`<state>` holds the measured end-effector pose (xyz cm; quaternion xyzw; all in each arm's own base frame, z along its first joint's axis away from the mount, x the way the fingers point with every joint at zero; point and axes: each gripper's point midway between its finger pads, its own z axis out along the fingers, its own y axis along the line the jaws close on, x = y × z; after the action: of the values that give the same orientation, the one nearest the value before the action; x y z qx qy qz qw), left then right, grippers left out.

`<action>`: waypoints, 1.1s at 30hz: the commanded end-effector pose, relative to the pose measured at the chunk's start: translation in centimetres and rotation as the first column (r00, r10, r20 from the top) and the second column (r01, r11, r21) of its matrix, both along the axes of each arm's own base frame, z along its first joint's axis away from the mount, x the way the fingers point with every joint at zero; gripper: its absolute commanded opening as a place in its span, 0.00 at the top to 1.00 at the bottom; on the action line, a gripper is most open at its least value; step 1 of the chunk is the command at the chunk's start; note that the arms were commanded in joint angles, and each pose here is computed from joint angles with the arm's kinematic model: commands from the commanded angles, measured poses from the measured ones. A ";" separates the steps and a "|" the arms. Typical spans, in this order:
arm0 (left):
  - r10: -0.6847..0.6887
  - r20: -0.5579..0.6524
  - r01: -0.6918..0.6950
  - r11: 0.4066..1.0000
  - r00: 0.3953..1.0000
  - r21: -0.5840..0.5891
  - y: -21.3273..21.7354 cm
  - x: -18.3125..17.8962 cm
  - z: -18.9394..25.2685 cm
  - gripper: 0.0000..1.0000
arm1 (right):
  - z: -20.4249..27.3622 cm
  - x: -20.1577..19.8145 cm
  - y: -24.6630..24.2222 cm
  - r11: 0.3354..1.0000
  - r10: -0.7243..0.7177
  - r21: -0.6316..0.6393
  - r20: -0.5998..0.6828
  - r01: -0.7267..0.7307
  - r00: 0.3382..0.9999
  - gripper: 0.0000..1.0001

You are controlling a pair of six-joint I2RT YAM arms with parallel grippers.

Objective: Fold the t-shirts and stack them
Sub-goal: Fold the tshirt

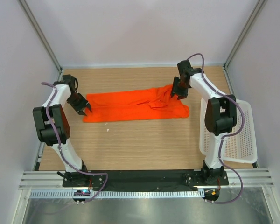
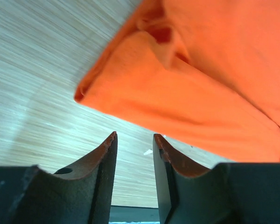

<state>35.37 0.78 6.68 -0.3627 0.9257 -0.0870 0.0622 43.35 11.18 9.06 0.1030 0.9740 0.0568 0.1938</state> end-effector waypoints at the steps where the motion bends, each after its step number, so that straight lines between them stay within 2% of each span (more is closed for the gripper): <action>1: -0.097 0.084 0.097 0.995 0.992 0.009 -1.9 0.6 2.7 0.61 | 1.1 1.8 5.6 0.970 -0.010 0.244 0.010 0.007 1.000 0.53; 5: -0.164 0.128 0.159 0.986 0.978 0.042 -2.5 1.4 4.2 0.60 | 1.1 1.6 9.1 0.945 0.055 0.323 -0.004 -0.051 0.998 0.53; 11: -0.186 0.138 0.187 0.982 0.973 0.006 -3.7 1.5 4.1 0.60 | 0.0 1.3 12.1 0.946 0.112 0.304 0.006 -0.109 0.994 0.53; 24: -0.208 0.143 0.210 0.978 0.968 0.001 -4.1 1.1 4.3 0.60 | -1.4 1.8 9.7 0.986 0.139 0.089 0.008 -0.139 0.990 0.54; 33: -0.206 0.151 0.210 0.978 0.967 -0.007 -4.3 1.0 4.6 0.60 | -2.8 1.7 10.8 0.979 0.178 0.101 -0.006 -0.177 0.984 0.62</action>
<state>36.19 -3.08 8.95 -0.2725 0.9512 -0.1150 0.0884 44.17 21.33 5.42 0.0388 0.9798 0.1173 0.1574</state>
